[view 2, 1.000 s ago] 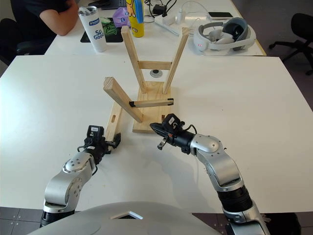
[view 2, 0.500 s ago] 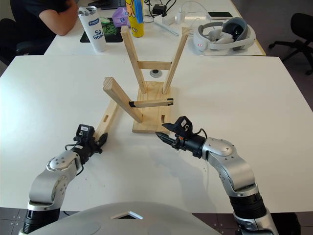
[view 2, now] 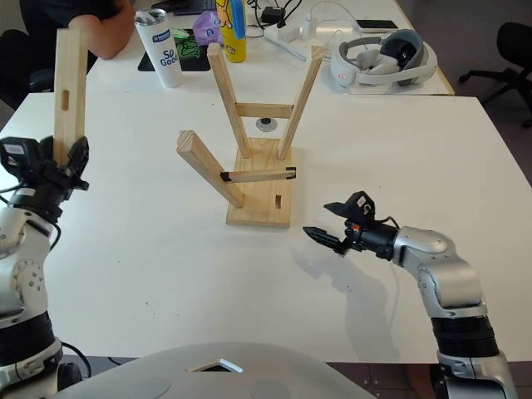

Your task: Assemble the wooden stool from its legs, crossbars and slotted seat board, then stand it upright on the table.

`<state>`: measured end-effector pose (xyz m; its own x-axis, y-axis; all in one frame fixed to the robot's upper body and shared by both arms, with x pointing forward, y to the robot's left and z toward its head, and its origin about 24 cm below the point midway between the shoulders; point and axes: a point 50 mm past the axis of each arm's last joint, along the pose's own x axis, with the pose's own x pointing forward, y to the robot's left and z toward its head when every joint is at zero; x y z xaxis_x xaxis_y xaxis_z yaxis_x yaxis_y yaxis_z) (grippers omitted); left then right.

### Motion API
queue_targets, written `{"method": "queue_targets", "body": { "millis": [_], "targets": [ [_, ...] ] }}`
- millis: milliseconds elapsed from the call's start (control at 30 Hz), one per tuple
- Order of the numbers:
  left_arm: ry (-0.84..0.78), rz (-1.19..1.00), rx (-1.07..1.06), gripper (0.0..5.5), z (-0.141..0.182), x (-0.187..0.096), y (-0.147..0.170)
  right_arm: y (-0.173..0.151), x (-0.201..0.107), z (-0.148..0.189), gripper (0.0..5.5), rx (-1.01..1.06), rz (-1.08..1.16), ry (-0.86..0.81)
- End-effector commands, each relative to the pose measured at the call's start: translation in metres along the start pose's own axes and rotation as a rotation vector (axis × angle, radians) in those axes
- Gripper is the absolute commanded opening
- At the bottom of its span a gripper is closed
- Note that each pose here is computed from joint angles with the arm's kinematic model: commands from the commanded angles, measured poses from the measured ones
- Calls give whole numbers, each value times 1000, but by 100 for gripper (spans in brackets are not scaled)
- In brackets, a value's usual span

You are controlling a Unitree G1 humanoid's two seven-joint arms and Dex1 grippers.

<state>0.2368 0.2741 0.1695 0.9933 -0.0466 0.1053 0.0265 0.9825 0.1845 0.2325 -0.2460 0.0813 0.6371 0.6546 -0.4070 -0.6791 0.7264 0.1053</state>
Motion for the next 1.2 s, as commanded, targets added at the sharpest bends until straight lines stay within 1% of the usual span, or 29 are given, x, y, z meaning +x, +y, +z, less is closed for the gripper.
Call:
{"method": "queue_targets", "body": {
  "millis": [33,67,100,167,233,300,367,467,533,633,767,933,1200],
  "targets": [
    [-150,-124,-24,208,29,20,2,-35,-25,43,522,-112,-218,-211],
    [-181,-167,-37,208,36,24,1,-39,-29,50,538,-84,-236,-260],
    [-219,-209,-46,208,46,28,0,-41,-32,59,539,-49,-206,-302],
    [-281,-322,-60,208,66,34,-3,-40,-35,88,540,54,-90,-444],
    [-313,-434,-78,208,81,37,-8,-35,-35,116,540,99,13,-566],
    [-348,-577,-121,208,100,42,-13,-20,-28,145,540,143,172,-657],
    [-369,-772,-161,208,123,50,-23,3,-16,169,540,182,369,-732],
    [-343,-1012,-175,208,145,62,-39,34,4,187,540,220,572,-747],
    [-319,-1147,-197,208,156,66,-48,51,12,194,540,239,660,-759],
    [-258,-1282,-235,208,159,71,-56,62,19,196,540,304,740,-780],
    [-141,-1422,-336,208,152,76,-60,65,14,200,540,334,778,-841],
    [-34,-1484,-341,208,143,79,-59,65,11,205,540,325,775,-856],
    [33,-1516,-256,208,140,80,-62,69,13,213,540,309,769,-854]
  ]
}}
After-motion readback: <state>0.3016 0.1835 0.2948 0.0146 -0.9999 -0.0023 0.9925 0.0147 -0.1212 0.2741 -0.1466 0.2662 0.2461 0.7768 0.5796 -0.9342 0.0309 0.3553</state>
